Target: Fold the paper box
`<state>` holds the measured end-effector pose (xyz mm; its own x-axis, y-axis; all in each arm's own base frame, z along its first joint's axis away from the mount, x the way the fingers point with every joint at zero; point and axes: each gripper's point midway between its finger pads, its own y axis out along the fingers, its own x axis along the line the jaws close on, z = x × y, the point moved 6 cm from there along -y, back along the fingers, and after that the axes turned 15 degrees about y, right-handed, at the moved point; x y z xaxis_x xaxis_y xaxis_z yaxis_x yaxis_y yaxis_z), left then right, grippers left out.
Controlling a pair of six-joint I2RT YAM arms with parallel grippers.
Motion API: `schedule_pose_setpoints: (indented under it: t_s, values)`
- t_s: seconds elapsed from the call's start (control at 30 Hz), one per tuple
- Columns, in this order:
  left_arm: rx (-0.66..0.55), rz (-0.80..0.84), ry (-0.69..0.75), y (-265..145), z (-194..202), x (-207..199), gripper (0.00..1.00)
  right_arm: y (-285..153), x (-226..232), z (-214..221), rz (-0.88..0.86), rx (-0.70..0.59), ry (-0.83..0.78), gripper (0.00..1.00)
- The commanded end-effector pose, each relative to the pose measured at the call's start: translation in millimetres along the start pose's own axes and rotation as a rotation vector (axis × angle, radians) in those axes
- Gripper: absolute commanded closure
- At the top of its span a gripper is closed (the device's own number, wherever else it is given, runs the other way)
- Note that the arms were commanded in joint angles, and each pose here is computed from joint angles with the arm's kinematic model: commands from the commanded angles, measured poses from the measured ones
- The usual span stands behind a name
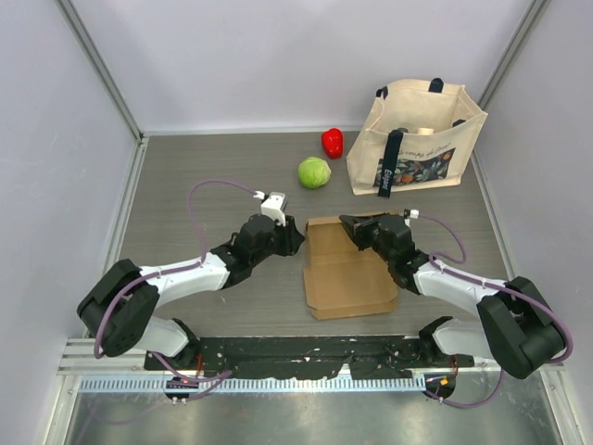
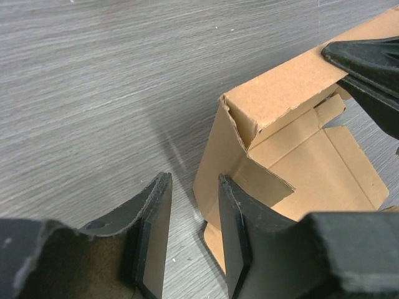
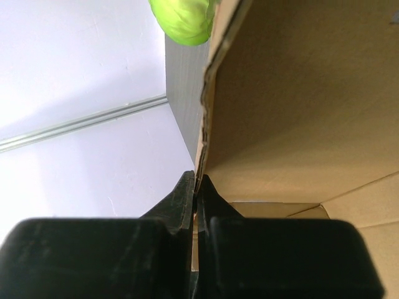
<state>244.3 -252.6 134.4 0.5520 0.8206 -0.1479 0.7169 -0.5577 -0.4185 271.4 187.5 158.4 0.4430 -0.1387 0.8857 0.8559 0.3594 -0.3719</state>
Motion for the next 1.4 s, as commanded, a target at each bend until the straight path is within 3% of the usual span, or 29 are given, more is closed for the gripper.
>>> schedule_pose_setpoints:
  t_s: [0.0, 0.53, 0.87, 1.37]
  values:
    - [-0.105, 0.044, 0.082, 4, -20, -8, 0.58, -8, 2, 1, -0.048, 0.022, -0.075, 0.99]
    - [-0.100, 0.091, 0.117, 8, -2, -35, 0.59, -25, -3, -1, -0.243, 0.079, -0.199, 0.99]
    - [-0.119, -0.055, 0.089, 3, -10, -19, 0.57, -16, 28, 12, -0.377, 0.121, -0.144, 0.99]
    - [-0.137, -0.068, 0.078, 3, 3, -12, 0.49, -9, -17, 0, -0.321, 0.131, -0.174, 0.98]
